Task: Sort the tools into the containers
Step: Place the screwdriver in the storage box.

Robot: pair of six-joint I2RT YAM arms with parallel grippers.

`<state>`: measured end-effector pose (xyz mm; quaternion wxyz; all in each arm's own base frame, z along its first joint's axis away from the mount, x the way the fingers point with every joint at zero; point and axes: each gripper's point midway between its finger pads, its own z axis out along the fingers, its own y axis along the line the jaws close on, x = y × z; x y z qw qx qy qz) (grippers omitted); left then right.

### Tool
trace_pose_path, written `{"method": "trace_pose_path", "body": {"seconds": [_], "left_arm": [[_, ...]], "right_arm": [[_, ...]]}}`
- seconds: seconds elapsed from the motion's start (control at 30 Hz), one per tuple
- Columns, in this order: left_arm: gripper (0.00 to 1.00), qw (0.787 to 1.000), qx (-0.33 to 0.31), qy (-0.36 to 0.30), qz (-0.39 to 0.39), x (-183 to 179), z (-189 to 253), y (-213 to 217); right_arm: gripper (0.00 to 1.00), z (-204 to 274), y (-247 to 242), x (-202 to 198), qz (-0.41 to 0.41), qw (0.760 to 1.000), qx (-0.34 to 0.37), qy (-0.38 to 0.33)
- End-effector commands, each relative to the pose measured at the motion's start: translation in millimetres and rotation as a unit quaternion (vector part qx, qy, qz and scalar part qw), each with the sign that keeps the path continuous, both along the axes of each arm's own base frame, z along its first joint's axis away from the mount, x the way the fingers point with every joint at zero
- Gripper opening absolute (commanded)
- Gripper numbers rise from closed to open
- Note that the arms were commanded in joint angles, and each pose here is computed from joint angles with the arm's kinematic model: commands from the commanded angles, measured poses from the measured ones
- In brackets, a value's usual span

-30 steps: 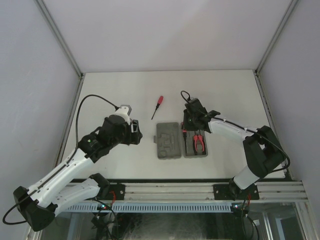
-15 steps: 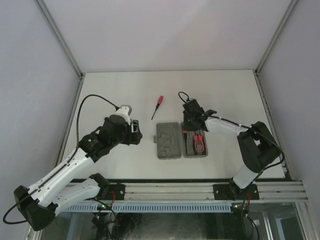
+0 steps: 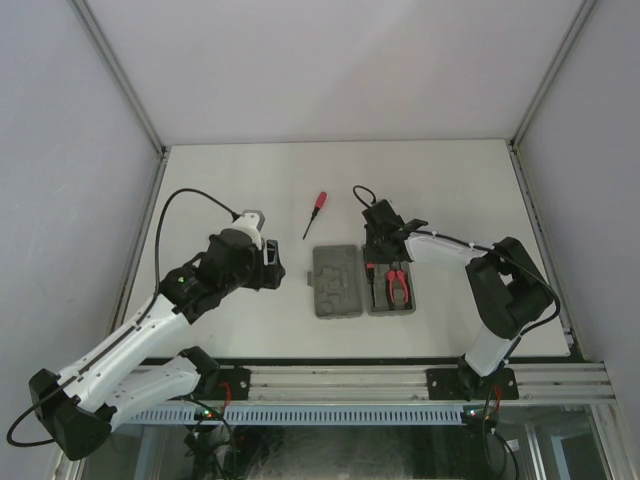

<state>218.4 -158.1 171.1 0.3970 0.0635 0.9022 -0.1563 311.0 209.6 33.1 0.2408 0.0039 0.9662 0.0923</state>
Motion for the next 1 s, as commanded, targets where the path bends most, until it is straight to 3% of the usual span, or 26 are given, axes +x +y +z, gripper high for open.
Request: {"method": "trace_pose_path", "body": {"seconds": [0.0,0.6,0.97], "left_arm": [[0.72,0.999,-0.025,-0.031,-0.003,10,28,-7],[0.72,0.999,-0.027,-0.025,-0.005,10,25,-10],[0.72,0.999,-0.03,-0.021,-0.01,11,24,-13]], "right_arm": [[0.0,14,13,17,-0.008,0.999,0.024,-0.027],[0.04,7,9,27,-0.014,1.0,0.002,-0.028],[0.3,22,14,27,-0.005,0.999,0.017,-0.038]]}}
